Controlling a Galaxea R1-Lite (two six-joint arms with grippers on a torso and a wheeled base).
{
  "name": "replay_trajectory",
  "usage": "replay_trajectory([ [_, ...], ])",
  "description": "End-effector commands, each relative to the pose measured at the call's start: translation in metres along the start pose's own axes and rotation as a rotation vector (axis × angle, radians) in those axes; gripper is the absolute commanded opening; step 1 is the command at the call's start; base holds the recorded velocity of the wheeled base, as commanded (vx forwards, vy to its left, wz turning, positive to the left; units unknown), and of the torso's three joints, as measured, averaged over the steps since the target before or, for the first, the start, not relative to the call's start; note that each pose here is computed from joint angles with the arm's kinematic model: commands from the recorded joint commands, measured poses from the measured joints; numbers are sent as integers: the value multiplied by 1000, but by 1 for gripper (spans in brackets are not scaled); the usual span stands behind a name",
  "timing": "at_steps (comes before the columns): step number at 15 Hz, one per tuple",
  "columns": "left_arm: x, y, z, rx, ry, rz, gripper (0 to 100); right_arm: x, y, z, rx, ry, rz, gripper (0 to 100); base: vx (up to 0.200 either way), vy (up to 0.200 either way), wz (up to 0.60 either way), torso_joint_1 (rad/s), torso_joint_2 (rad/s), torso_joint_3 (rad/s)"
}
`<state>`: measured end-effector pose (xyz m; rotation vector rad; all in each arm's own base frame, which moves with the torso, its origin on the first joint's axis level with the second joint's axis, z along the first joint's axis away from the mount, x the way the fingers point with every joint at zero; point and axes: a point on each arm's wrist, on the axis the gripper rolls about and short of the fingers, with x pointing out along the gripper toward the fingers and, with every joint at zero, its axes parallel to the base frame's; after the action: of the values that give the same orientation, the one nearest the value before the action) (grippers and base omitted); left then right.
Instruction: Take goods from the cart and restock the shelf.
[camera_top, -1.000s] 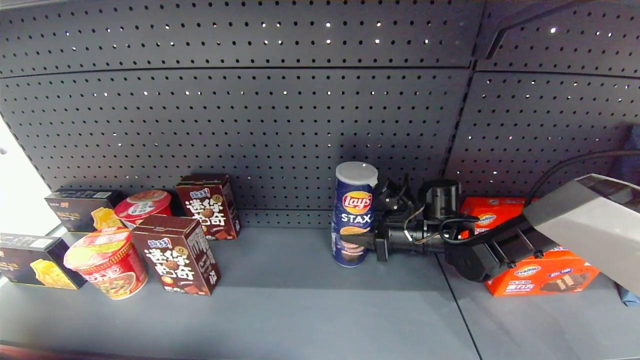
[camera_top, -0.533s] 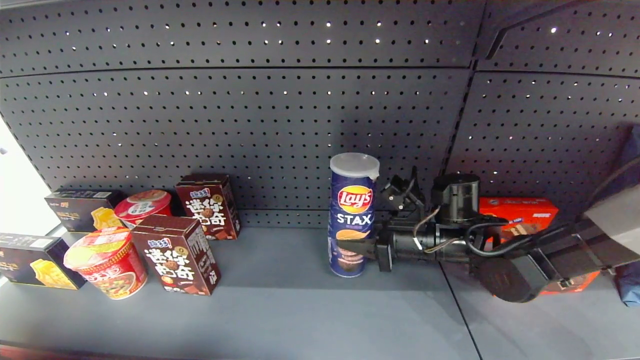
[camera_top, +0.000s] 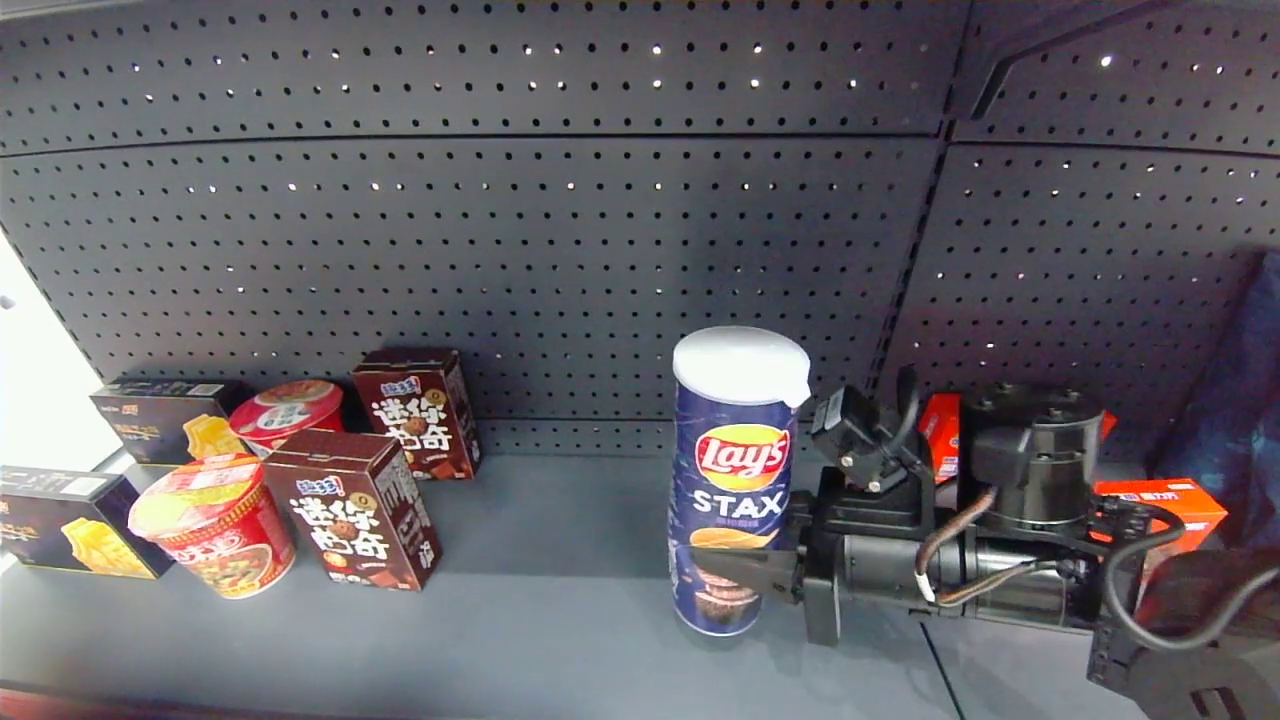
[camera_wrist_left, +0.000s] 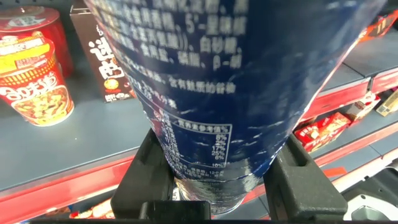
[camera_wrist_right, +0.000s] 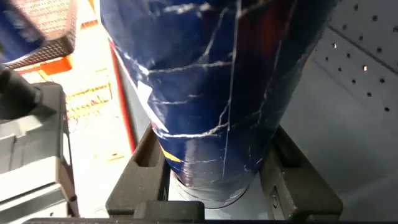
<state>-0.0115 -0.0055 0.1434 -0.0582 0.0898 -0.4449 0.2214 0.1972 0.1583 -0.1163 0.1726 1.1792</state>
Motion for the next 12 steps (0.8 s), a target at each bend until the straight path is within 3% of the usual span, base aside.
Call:
replay_trajectory([
  [1,0,0,1,0,-4,-1,0,-15,12,-6,-9,-9,2,0,0,0,0,0,0,0],
  [5,0,0,1,-1,-3,1,0,-14,14,-32,-11,-13,-18,0,0,0,0,0,0,0],
  [12,0,0,-2,-4,6,3,0,-3,20,-43,14,16,15,0,0,0,0,0,0,0],
])
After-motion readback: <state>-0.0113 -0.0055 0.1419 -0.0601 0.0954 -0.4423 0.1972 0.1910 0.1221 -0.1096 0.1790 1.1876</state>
